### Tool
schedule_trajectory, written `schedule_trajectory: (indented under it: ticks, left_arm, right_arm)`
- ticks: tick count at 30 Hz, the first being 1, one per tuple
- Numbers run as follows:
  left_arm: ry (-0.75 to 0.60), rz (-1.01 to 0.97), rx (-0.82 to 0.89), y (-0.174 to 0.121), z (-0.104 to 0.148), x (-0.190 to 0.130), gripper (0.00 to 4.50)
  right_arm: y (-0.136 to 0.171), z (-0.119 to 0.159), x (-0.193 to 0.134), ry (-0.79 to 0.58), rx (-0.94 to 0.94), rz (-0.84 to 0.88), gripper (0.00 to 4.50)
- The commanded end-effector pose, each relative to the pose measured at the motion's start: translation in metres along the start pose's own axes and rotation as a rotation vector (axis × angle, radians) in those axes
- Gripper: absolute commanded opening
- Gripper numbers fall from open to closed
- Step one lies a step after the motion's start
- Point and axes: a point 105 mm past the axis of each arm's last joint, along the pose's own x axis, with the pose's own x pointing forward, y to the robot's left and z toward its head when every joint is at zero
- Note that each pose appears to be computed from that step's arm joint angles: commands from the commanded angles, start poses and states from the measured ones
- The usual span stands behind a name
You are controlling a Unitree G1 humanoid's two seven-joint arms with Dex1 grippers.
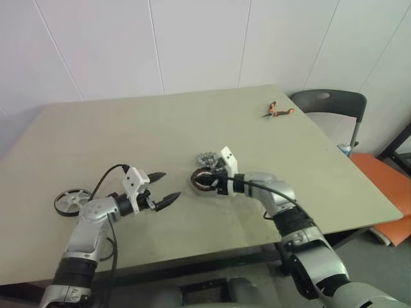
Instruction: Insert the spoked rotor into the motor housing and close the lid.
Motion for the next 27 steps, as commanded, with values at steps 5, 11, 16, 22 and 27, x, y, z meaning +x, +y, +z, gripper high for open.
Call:
schedule_trajectory:
  ticks: [5, 11, 16, 22, 27]
  left_arm:
    - [-0.031, -0.005, 0.051, 0.004, 0.011, 0.001, 4.5]
    - [-0.033, -0.007, 0.056, 0.004, 0.013, 0.001, 4.5]
    - [-0.035, -0.007, 0.057, 0.004, 0.014, 0.001, 4.5]
    - [-0.035, -0.006, 0.058, 0.004, 0.014, 0.0, 4.5]
    - [-0.037, -0.009, 0.057, 0.003, 0.014, 0.0, 4.5]
  right_arm:
    - [-0.005, 0.008, 0.0, 0.017, -0.127, -0.049, 0.02]
    - [-0.019, -0.003, 0.004, 0.089, -0.223, -0.143, 0.02]
    - [-0.027, -0.01, 0.006, 0.141, -0.294, -0.187, 0.02]
    - [-0.033, -0.015, 0.004, 0.179, -0.343, -0.218, 0.02]
    - [-0.044, -0.018, -0.002, 0.217, -0.38, -0.271, 0.02]
